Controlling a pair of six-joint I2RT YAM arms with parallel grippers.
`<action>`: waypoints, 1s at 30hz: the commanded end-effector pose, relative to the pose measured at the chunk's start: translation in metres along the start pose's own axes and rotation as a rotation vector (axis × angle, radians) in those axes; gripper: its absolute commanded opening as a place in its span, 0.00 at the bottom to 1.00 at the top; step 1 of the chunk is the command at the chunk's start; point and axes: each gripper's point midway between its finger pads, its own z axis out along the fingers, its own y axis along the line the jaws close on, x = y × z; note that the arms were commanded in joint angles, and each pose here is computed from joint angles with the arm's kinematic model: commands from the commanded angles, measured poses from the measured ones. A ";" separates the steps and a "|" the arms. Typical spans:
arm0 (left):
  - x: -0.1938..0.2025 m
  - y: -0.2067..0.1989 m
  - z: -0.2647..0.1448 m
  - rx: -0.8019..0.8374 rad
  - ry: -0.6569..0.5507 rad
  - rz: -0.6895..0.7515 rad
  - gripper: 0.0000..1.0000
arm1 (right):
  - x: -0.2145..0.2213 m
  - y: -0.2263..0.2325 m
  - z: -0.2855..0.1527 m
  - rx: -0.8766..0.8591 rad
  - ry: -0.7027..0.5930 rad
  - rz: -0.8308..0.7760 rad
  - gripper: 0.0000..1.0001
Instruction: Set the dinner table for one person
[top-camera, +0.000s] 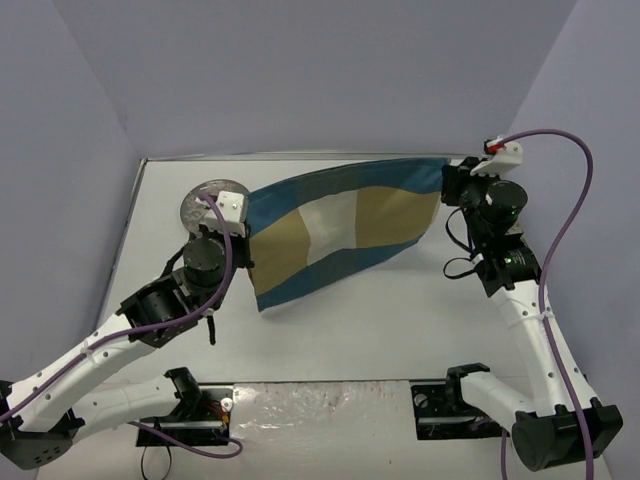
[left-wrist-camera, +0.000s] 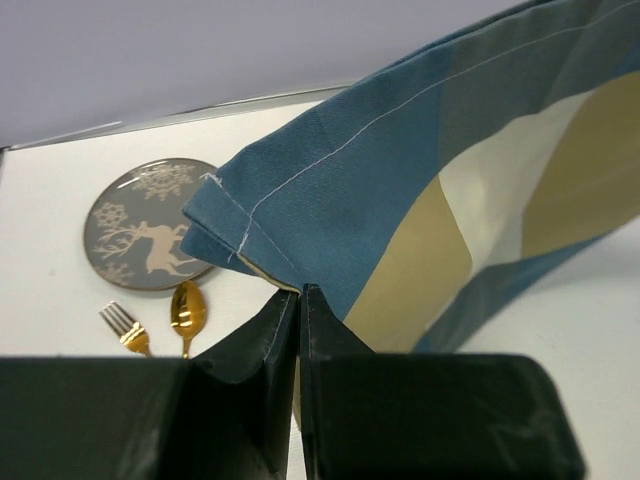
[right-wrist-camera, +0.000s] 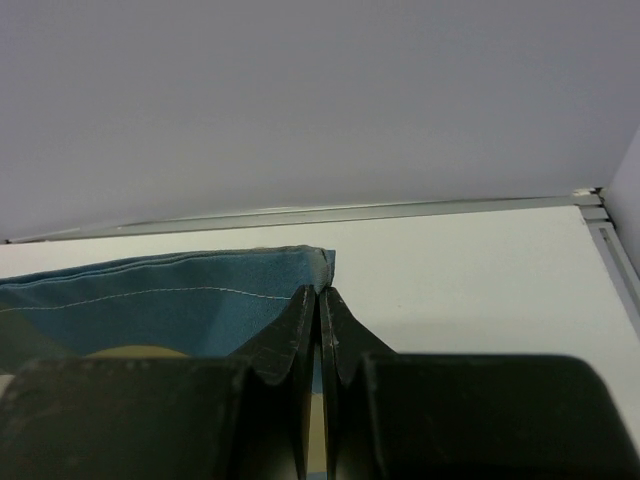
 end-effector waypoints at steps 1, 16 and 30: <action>-0.026 -0.027 -0.009 0.137 -0.040 -0.090 0.00 | -0.058 -0.020 -0.026 0.130 -0.149 -0.007 0.00; 0.004 -0.087 -0.015 0.304 0.106 -0.268 0.00 | -0.075 -0.084 -0.042 0.546 -0.041 -0.072 0.00; 0.157 -0.075 0.093 -0.016 0.434 -0.386 0.00 | 0.116 -0.153 0.075 0.628 0.402 -0.085 0.00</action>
